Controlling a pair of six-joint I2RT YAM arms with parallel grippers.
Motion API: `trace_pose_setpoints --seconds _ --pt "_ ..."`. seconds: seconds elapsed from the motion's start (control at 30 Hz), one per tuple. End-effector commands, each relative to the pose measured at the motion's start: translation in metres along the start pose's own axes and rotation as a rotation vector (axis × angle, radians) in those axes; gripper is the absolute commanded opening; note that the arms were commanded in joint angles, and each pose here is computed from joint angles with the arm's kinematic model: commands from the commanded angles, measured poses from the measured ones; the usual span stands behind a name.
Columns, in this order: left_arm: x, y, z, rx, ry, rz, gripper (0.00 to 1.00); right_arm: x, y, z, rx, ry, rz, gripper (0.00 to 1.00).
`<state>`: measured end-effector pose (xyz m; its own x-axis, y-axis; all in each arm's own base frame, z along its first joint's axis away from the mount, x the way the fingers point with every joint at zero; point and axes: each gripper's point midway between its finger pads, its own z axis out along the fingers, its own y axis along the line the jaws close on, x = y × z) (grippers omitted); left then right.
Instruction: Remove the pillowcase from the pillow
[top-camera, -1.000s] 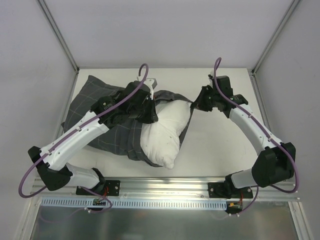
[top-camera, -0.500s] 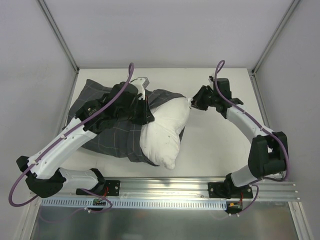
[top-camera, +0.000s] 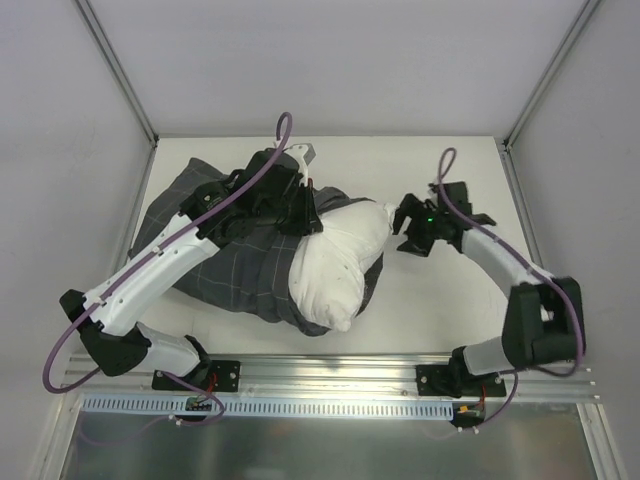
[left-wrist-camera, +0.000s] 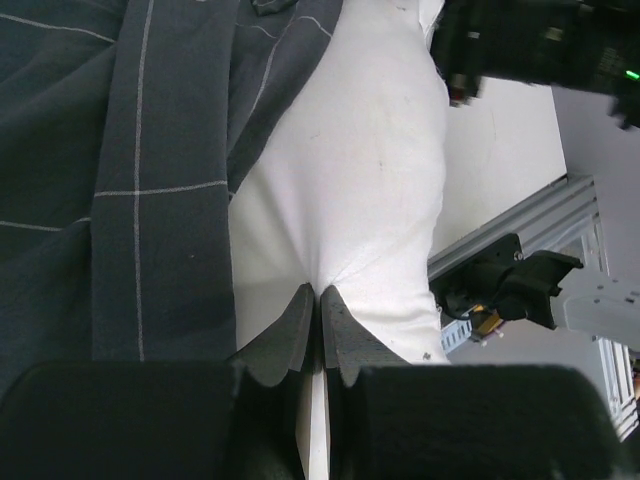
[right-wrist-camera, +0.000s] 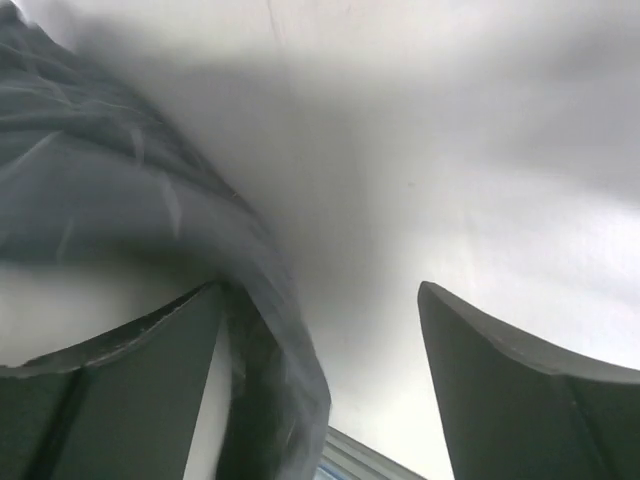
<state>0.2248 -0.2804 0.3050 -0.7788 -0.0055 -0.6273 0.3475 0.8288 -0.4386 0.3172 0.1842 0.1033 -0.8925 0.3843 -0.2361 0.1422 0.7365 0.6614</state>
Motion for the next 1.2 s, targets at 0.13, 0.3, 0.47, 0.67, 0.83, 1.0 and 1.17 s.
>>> trace_pose_setpoints --seconds 0.13,0.3,0.47,0.67,0.83,1.0,1.17 --pt "-0.044 -0.018 -0.005 0.071 -0.131 -0.048 0.00 0.014 0.020 -0.123 -0.071 -0.228 -0.072 0.94" --pt "-0.044 -0.017 0.009 0.062 -0.119 -0.057 0.00 0.040 0.068 -0.150 -0.284 -0.245 -0.131 0.97" --pt "-0.047 -0.025 0.023 0.085 -0.097 -0.056 0.00 0.083 0.103 -0.134 -0.354 -0.103 -0.220 0.96" --pt "-0.053 -0.031 0.040 0.087 -0.092 -0.073 0.00 0.100 0.128 -0.108 -0.432 -0.045 -0.239 0.96" --pt "-0.054 -0.049 0.055 0.161 -0.046 -0.070 0.00 0.079 0.116 -0.070 -0.317 -0.041 -0.162 0.01" --pt "-0.070 -0.029 0.010 0.192 -0.124 -0.019 0.89 0.003 0.076 -0.108 -0.278 -0.267 0.007 0.01" --pt "-0.075 0.069 -0.042 0.030 -0.257 -0.159 0.99 -0.044 0.038 -0.150 -0.188 -0.403 0.062 0.01"
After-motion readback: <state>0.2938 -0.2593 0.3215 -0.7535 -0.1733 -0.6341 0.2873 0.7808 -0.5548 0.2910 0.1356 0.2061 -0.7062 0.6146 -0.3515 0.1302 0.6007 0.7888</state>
